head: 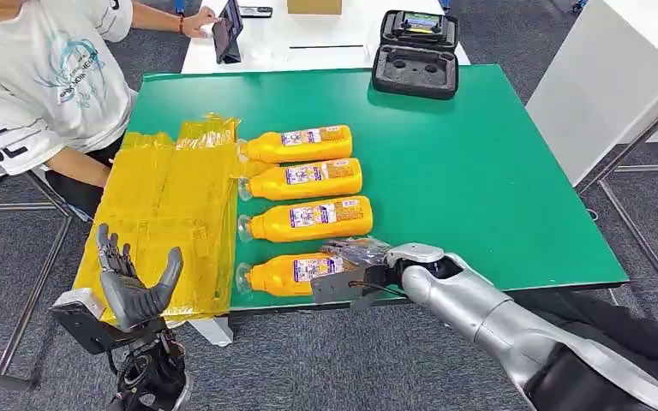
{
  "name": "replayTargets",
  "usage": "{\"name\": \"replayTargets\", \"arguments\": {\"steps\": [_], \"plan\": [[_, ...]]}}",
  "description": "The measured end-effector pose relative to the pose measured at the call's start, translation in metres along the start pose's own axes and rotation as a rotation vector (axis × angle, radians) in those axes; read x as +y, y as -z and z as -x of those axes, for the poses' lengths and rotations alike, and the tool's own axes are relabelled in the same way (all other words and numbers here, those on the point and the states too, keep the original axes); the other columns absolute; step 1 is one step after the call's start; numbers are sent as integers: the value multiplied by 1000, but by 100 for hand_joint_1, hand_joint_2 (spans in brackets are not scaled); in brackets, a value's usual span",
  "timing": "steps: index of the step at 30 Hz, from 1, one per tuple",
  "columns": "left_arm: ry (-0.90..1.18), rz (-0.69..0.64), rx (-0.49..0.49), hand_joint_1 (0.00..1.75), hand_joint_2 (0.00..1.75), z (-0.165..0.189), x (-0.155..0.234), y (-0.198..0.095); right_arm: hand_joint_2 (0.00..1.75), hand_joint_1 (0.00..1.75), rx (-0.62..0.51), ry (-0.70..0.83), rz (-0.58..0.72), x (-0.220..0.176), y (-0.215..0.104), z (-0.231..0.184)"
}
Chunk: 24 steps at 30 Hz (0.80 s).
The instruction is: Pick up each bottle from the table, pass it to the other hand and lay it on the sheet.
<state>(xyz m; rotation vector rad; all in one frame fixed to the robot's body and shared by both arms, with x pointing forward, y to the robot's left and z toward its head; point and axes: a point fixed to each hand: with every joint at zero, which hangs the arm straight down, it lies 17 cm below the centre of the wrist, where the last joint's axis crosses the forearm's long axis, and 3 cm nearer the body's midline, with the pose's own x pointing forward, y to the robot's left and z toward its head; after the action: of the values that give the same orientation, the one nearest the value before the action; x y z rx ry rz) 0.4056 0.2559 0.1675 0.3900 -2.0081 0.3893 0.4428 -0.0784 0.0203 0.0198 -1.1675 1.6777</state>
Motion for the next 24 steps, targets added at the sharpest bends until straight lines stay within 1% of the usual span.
{"name": "replayTargets", "arguments": {"steps": [5,6,7,8,11,13,14,24], "plan": [[1,0,6,0,175,1,0,-2,175,2,22,-19,8,0,2,6],[0,0,7,0,175,2,0,-3,175,54,26,-24,11,0,3,6],[0,-1,10,0,175,2,0,-4,175,119,32,-28,13,0,3,8],[0,-1,11,0,175,2,0,-4,175,141,35,-31,14,0,3,9],[-2,-1,15,0,175,3,1,-5,175,141,51,-43,20,0,4,14],[-2,-2,17,0,175,3,1,-6,175,168,58,-48,20,1,4,16],[-2,-2,17,0,175,3,1,-6,175,175,59,-48,19,1,4,17],[-2,-17,29,0,175,7,7,-6,175,175,63,-67,9,-4,7,20]]}}
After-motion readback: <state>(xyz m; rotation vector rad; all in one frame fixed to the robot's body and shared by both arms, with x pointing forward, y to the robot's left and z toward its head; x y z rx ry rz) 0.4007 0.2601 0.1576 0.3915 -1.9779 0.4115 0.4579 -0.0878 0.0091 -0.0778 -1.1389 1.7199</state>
